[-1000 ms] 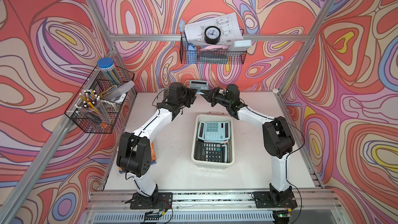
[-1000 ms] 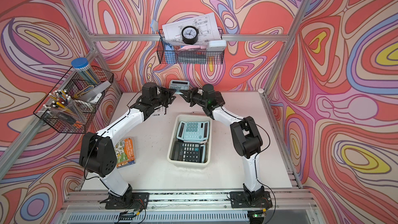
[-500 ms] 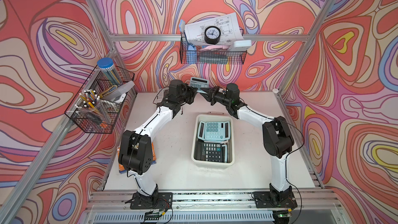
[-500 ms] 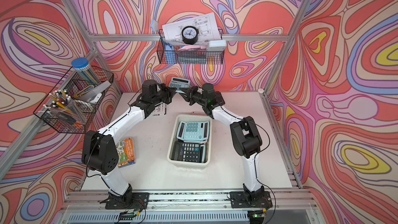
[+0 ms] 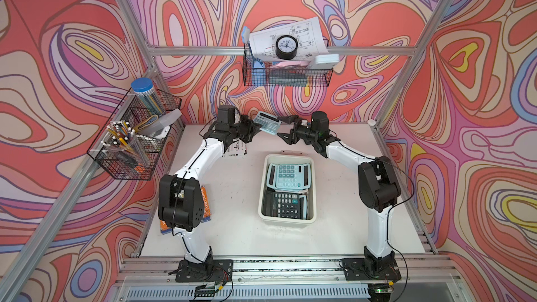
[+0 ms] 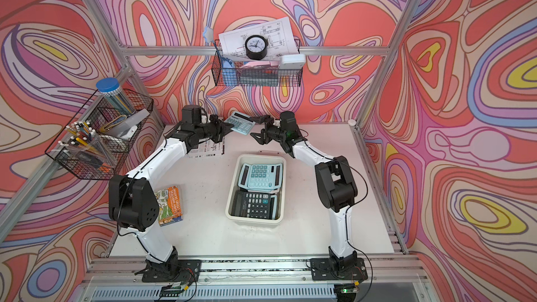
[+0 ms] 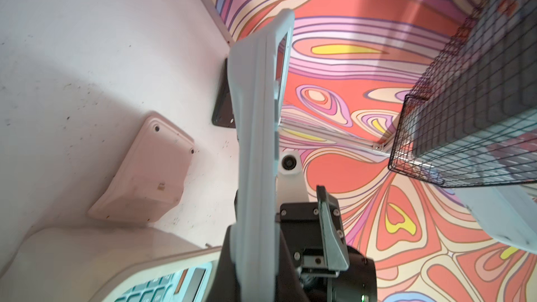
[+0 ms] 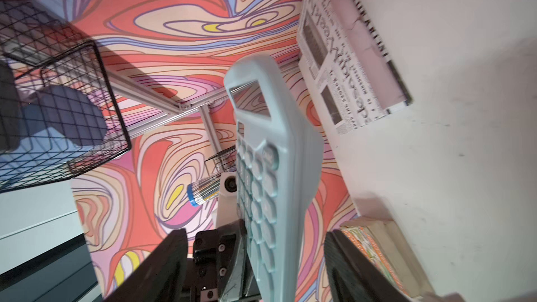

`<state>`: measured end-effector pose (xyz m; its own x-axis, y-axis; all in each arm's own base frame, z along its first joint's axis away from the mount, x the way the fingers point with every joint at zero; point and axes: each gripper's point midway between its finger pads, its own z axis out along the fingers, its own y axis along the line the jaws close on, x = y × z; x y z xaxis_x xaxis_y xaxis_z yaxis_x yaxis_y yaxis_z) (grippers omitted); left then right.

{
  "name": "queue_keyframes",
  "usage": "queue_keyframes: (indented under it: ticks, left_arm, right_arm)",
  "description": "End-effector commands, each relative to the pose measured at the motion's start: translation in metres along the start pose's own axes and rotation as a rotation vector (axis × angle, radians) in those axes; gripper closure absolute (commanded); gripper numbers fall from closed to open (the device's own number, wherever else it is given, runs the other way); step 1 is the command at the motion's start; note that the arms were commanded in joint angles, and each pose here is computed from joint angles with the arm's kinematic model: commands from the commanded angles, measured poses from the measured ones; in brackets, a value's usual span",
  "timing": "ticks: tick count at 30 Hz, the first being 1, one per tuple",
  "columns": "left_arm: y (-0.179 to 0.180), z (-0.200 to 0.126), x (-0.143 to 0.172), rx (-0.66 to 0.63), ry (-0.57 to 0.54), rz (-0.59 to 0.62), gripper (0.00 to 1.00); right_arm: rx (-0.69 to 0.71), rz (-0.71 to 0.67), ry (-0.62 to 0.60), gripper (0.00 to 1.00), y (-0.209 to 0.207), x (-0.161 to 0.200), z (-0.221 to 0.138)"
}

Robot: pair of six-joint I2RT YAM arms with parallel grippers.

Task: Put the calculator in the storage box
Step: Pick up the calculator at the center of the board.

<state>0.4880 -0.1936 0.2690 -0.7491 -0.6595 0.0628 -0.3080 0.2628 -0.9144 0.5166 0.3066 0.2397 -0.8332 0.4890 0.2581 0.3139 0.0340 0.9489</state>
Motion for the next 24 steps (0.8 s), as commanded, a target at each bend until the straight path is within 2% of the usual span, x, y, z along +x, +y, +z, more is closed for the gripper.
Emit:
queue_keyframes:
  ticks: [1, 5, 12, 18, 24]
  left_arm:
    - [-0.03, -0.021, 0.026, 0.067, 0.162, 0.089, 1.0]
    - [-0.025, -0.031, 0.043, 0.017, 0.308, 0.106, 1.0]
    - [-0.014, -0.051, 0.068, -0.01, 0.432, 0.09, 1.0]
    - [-0.014, -0.059, 0.083, 0.052, 0.475, 0.038, 1.0]
    - [-0.005, -0.057, 0.103, 0.064, 0.532, -0.002, 1.0]
  right_arm:
    - [0.112, -0.13, 0.063, 0.24, 0.007, 0.016, -0.025]
    - [0.22, -0.213, 0.103, 0.23, -0.003, 0.008, -0.048]
    - [0.348, -0.305, 0.148, 0.23, -0.011, -0.015, -0.093]
    - [0.367, -0.333, 0.211, 0.26, -0.02, -0.029, -0.114]
    - [0.289, -0.287, 0.298, 0.32, -0.025, -0.019, -0.111]
